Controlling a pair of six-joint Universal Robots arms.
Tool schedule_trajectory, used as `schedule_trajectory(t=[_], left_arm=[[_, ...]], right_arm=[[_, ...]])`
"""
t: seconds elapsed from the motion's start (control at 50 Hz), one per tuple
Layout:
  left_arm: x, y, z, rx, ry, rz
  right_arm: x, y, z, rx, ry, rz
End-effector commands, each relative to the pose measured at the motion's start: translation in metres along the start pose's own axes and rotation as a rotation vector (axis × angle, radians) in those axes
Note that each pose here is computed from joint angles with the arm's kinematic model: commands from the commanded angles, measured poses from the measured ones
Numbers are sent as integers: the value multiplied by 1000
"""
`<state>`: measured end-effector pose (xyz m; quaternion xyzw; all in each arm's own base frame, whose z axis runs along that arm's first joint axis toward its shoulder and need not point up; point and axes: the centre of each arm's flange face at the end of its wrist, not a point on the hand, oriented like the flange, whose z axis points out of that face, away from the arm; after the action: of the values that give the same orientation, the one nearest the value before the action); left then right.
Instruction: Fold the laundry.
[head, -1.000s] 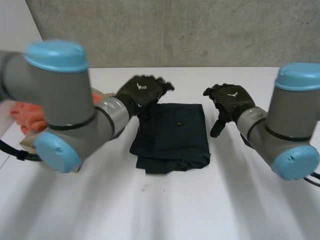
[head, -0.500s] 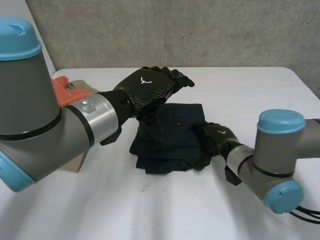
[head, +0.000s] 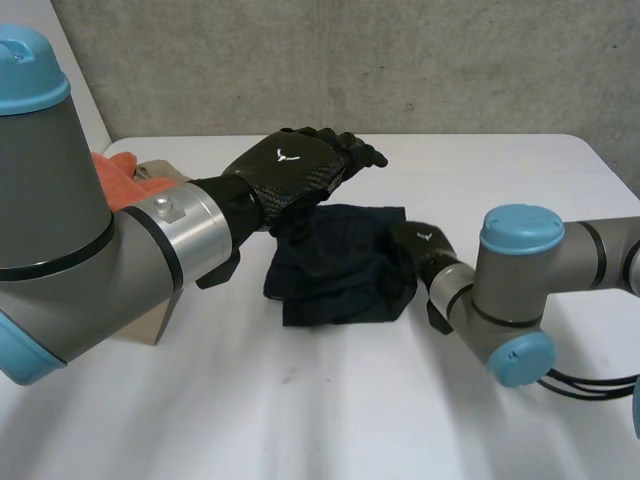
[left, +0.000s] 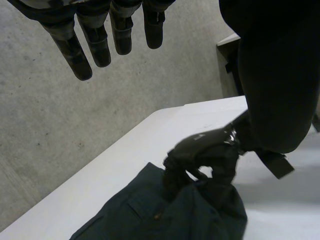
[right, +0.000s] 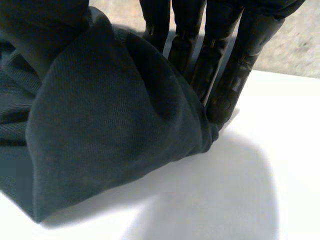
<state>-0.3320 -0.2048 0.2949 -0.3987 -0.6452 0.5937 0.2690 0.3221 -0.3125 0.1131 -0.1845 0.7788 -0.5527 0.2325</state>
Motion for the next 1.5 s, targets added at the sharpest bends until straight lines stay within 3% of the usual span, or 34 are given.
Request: schedule_trajectory(t=[0.02,0.24,0.42,0.52,0.9,1.08,1.18,1.26,1.4,1.46,1.5], left_arm=[[0,-1,0,4,-1,1],[1,-5,1,18,1,8],[1,-6,1,21,2,-3],[1,-5,1,18,3,-16],[11,-6,1,21,26,-23],[11,-5,2,18,25,-26],[12,0,1,1,26,-39],[11,4,-2,-14,22,-47],[-4,1,-11,-5,-33,-48],[-21,-2,-13,11,-80,-45],[-27,-4,-14,25,-98,-39]], right_arm=[[40,-31,16,93,108,2],[207,-81,30,215,406,-79],[299,-82,40,211,506,-139],[338,-80,38,221,567,-243],[376,-80,28,215,685,-531],[367,-62,28,116,697,-531],[347,-71,17,50,679,-547],[337,-84,-8,-55,692,-650],[320,-129,-60,-275,861,-973],[314,-147,-66,-233,918,-996],[300,-165,-63,-110,936,-982]])
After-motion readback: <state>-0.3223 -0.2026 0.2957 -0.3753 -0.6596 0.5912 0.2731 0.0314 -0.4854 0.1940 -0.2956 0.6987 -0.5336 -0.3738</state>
